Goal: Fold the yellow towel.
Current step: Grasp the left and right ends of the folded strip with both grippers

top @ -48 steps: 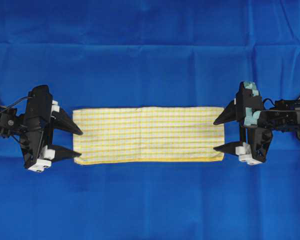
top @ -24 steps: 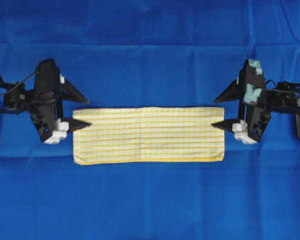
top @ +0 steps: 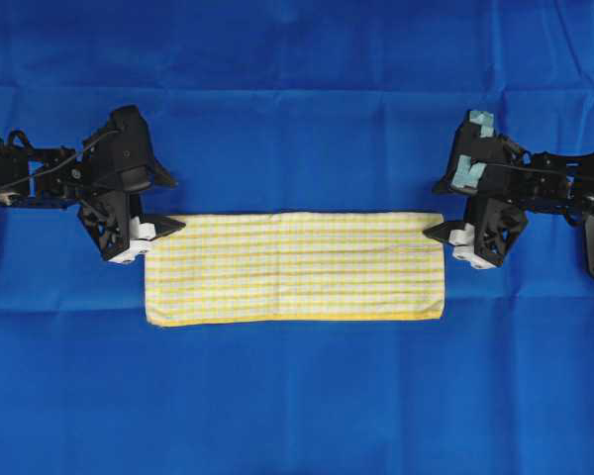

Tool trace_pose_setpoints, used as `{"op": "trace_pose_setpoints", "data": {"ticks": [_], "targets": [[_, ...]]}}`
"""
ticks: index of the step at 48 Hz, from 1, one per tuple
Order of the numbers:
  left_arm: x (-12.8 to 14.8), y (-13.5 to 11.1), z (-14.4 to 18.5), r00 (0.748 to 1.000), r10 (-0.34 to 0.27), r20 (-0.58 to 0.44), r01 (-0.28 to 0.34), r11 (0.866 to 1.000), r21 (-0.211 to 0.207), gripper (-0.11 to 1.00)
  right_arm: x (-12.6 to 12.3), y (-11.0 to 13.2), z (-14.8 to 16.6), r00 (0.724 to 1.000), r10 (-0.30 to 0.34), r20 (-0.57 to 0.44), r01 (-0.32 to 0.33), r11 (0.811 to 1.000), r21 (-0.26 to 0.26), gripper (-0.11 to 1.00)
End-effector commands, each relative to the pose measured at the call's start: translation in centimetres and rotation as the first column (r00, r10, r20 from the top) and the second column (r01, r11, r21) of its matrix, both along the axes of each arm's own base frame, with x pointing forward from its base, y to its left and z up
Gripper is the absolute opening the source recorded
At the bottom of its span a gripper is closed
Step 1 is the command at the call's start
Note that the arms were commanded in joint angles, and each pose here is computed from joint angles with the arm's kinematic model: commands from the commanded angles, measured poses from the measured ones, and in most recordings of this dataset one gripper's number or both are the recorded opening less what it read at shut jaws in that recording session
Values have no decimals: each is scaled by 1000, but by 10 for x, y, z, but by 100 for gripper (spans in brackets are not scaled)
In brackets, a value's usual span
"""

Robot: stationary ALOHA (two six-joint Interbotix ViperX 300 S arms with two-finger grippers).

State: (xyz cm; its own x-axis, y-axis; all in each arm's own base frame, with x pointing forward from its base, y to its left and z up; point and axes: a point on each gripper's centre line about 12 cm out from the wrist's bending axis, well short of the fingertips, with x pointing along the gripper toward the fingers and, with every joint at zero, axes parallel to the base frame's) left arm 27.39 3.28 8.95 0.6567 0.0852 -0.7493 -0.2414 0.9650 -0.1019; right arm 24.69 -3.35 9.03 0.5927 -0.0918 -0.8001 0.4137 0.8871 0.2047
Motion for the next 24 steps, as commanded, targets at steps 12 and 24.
{"op": "trace_pose_setpoints", "data": {"ticks": [12,24], "targets": [[6,-1,-4,992,15,-129,-20,999,-40,72,4,-1,4,1000,-1,10,1,1000,2,78],[4,-2,-6,982,1,-189,-9,999,-45,50,3,1,3,1000,16,-10,-16,1000,2,59]]}}
